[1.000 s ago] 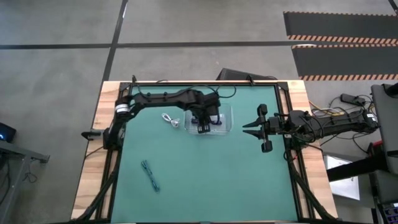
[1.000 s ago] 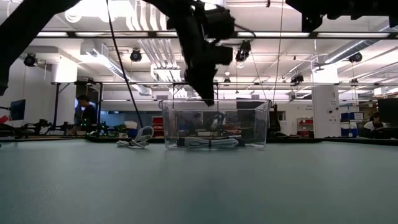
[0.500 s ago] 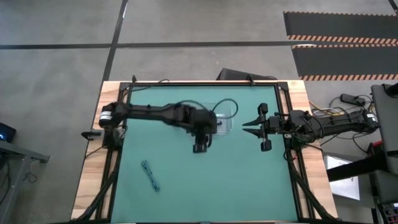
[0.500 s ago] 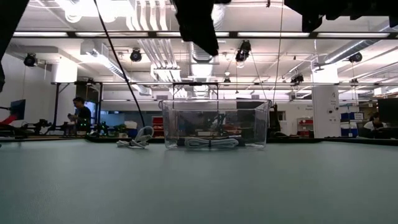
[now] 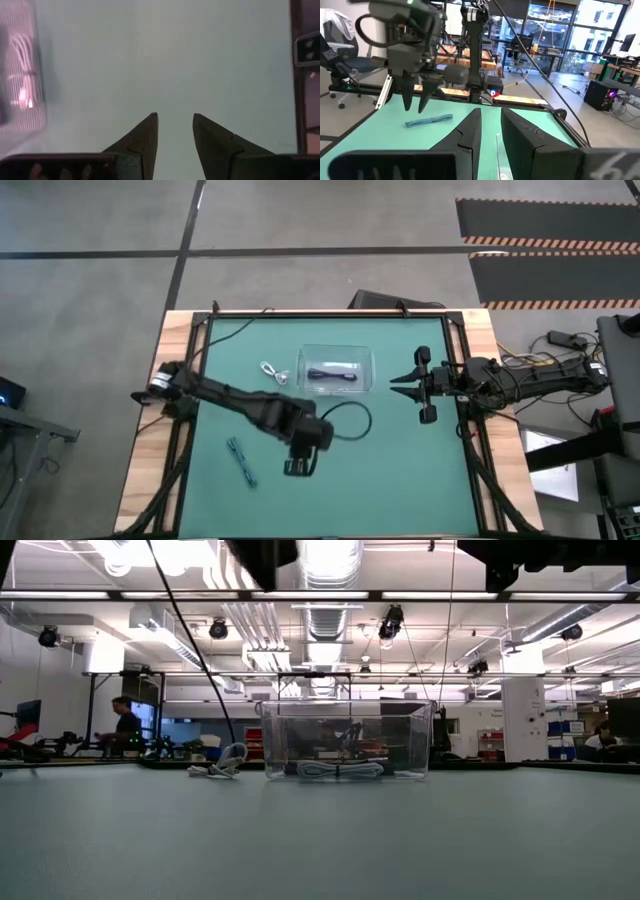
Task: Pick and place USB-C Cables
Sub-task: Put the blue charger cable into the transparent container
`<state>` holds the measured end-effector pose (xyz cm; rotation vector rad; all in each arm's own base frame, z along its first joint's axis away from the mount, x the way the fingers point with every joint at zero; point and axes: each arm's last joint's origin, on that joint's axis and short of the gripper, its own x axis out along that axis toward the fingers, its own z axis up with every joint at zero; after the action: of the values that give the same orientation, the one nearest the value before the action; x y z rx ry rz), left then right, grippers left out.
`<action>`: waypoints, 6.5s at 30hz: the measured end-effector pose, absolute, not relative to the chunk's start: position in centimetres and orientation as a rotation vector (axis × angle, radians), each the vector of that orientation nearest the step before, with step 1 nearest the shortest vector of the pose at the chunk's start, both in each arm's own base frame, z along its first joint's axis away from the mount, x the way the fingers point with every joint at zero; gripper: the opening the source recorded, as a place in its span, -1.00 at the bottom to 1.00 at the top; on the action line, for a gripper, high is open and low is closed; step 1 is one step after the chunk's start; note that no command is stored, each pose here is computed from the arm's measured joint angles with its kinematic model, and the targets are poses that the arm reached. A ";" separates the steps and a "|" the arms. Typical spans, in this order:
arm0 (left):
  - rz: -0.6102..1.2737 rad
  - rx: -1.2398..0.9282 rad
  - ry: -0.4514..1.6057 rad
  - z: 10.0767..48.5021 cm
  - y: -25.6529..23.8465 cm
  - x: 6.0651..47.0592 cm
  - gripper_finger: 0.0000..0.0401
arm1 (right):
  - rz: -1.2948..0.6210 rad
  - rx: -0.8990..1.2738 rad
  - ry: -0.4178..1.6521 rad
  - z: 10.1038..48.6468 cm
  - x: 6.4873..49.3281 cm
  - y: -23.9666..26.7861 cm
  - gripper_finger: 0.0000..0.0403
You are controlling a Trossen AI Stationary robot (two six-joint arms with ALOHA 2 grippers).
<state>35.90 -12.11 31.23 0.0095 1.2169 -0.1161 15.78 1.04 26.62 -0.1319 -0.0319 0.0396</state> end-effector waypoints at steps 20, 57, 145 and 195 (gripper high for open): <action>0.610 -0.650 1.414 24.3 -10.7 25.9 -0.47 | 0.039 -0.153 -0.032 26.6 15.8 1.0 -0.67; 1.075 -1.018 1.244 17.4 -16.3 20.9 -0.47 | 0.016 -0.219 -0.009 26.4 15.8 1.0 -0.67; 0.182 0.378 0.148 27.0 -9.2 32.4 -1.00 | 0.108 -0.263 -0.186 24.1 22.7 1.8 -0.67; 0.232 0.329 -0.124 26.9 -4.9 31.8 -1.00 | 0.031 -0.176 -0.150 23.5 29.4 2.0 -0.21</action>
<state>31.75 -4.93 26.90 0.3287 -0.1237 0.2324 29.44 2.02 23.51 -0.1758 -0.1503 0.0306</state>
